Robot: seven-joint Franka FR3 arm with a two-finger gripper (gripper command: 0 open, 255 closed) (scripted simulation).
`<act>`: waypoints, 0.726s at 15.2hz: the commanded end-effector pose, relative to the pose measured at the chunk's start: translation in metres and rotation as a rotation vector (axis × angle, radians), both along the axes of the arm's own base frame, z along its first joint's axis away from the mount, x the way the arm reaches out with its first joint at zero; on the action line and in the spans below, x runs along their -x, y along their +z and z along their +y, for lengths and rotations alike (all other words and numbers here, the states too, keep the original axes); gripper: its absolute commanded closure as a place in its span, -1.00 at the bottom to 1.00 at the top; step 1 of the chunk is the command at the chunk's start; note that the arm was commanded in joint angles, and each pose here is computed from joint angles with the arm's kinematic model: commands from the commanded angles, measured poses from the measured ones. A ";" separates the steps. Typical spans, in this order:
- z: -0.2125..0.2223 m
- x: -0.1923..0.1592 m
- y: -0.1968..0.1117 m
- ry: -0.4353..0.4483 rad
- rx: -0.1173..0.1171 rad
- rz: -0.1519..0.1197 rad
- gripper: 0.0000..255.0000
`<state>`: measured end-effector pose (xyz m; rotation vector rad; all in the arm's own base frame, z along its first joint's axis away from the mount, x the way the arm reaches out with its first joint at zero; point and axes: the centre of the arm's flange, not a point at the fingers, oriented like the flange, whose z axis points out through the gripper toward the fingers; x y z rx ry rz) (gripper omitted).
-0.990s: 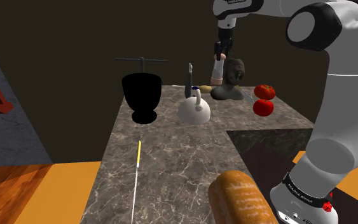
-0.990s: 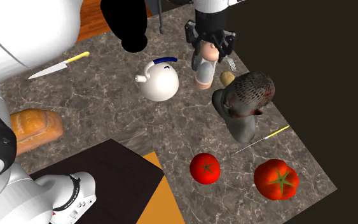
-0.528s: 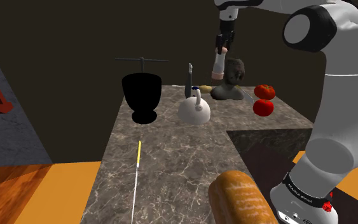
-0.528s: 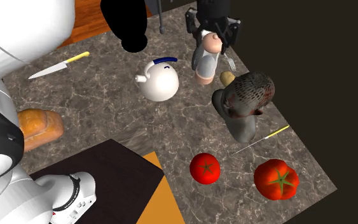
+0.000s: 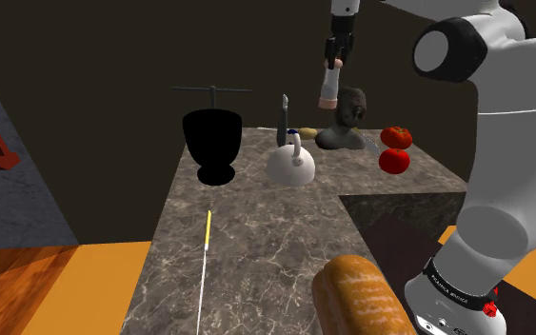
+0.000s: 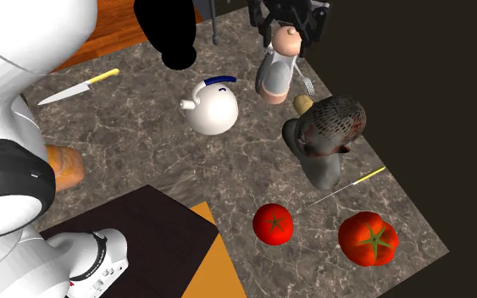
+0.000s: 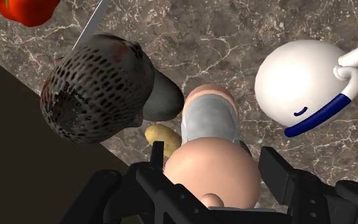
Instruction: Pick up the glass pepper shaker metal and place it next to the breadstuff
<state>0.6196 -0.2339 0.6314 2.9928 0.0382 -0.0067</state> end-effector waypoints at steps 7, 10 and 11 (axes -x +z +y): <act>0.026 0.030 0.025 0.000 0.000 0.000 1.00; 0.052 0.059 0.025 0.000 0.000 0.000 1.00; 0.061 0.069 0.025 0.000 0.000 0.000 1.00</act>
